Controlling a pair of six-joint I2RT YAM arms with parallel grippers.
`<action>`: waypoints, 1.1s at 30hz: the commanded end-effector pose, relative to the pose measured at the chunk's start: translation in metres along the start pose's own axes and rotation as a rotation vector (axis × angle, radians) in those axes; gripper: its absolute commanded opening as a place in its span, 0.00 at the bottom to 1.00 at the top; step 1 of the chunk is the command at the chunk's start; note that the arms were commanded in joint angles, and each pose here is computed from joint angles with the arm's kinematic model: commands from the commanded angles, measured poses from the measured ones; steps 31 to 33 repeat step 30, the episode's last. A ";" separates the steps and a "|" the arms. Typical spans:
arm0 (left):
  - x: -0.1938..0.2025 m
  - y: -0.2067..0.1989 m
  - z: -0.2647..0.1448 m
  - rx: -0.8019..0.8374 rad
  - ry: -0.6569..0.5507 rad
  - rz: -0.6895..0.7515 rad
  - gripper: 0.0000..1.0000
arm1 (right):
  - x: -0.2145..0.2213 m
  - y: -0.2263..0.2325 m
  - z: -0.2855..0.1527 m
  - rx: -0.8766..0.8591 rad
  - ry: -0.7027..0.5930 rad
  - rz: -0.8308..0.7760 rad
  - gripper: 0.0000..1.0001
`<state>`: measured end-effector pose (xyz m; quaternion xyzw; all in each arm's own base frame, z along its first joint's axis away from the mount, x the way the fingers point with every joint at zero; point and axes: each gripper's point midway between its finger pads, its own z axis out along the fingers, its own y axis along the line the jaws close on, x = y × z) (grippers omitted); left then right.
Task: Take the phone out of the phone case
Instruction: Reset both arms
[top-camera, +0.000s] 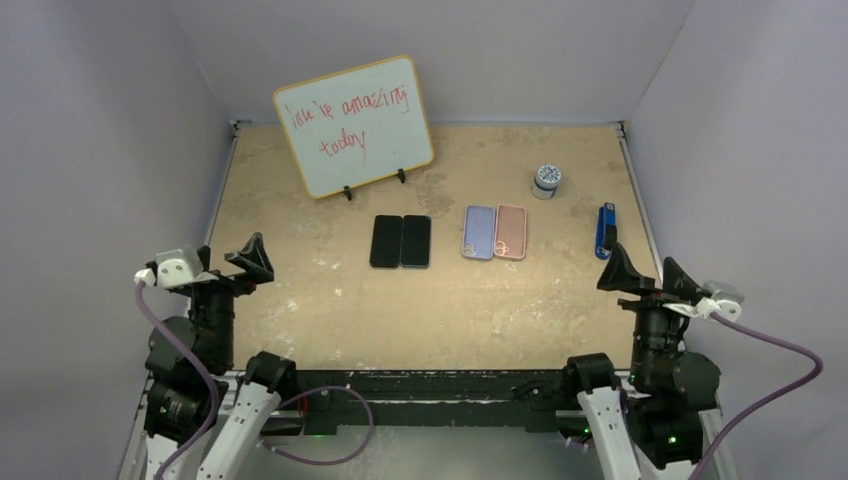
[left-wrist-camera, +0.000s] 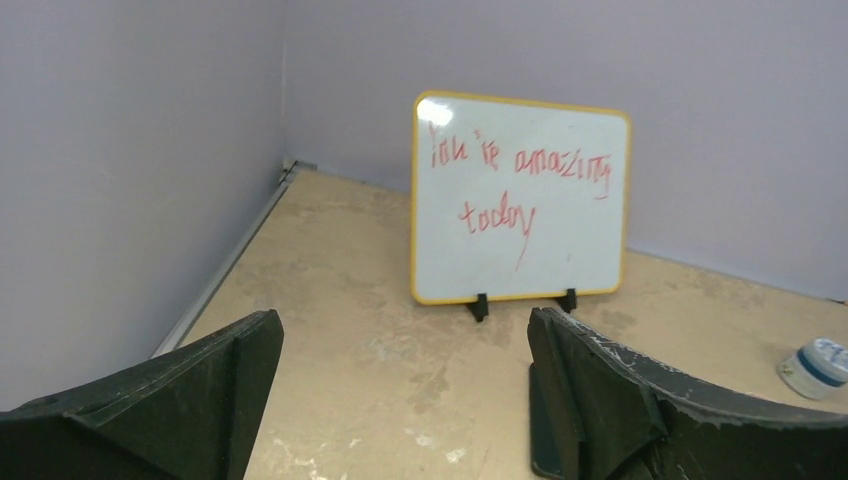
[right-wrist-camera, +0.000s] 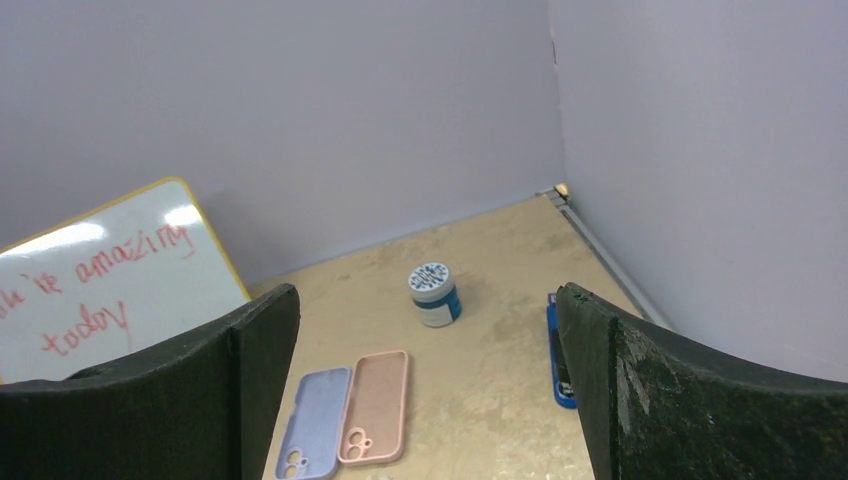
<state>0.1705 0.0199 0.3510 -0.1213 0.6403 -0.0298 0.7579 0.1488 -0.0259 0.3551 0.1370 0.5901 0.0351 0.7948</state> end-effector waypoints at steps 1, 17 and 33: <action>0.015 0.017 0.007 -0.115 -0.018 -0.049 1.00 | 0.022 -0.015 0.006 0.067 0.020 -0.041 0.99; 0.028 0.005 0.009 -0.030 -0.003 -0.010 1.00 | 0.037 0.004 0.012 -0.046 0.045 -0.054 0.99; 0.030 0.000 0.012 -0.008 0.004 0.006 1.00 | 0.039 0.009 0.013 -0.074 0.042 -0.061 0.99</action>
